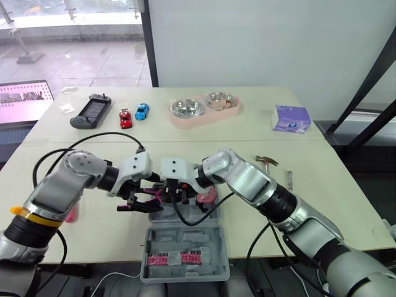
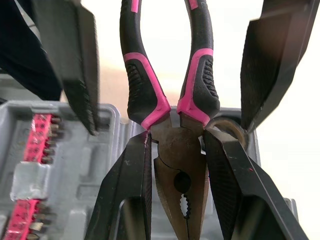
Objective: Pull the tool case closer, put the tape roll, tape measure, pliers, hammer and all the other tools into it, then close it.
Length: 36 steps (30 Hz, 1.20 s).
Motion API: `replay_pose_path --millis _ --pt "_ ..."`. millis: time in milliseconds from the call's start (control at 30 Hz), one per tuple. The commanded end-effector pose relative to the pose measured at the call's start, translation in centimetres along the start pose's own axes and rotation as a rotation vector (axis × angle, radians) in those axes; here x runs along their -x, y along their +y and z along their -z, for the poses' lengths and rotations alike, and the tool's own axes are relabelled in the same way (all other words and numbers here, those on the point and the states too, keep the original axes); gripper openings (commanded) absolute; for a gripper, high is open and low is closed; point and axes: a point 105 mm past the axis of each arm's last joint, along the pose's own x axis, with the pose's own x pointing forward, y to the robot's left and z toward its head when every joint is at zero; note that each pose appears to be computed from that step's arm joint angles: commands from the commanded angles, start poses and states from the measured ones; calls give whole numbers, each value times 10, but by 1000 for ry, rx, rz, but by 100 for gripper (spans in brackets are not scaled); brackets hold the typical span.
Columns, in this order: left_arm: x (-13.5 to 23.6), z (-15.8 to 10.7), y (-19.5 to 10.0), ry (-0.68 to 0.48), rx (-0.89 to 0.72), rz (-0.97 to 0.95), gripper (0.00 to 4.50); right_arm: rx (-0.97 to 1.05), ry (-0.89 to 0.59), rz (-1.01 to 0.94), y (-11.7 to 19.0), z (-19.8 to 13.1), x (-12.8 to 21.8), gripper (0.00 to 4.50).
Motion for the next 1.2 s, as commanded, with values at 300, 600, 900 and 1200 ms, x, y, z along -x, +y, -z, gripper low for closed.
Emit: replay_pose_path --millis 300,600,900,1200 --pt "72 23 -5 -193 171 -242 450 -18 -6 43 -1 23 31 101" --pt "89 87 -39 -182 202 -341 450 -7 71 45 2 48 61 101" --pt "75 96 -52 -248 111 -320 450 9 133 9 3 45 45 101" --pt "67 95 -49 -286 69 -323 450 -80 171 -25 11 38 39 101"
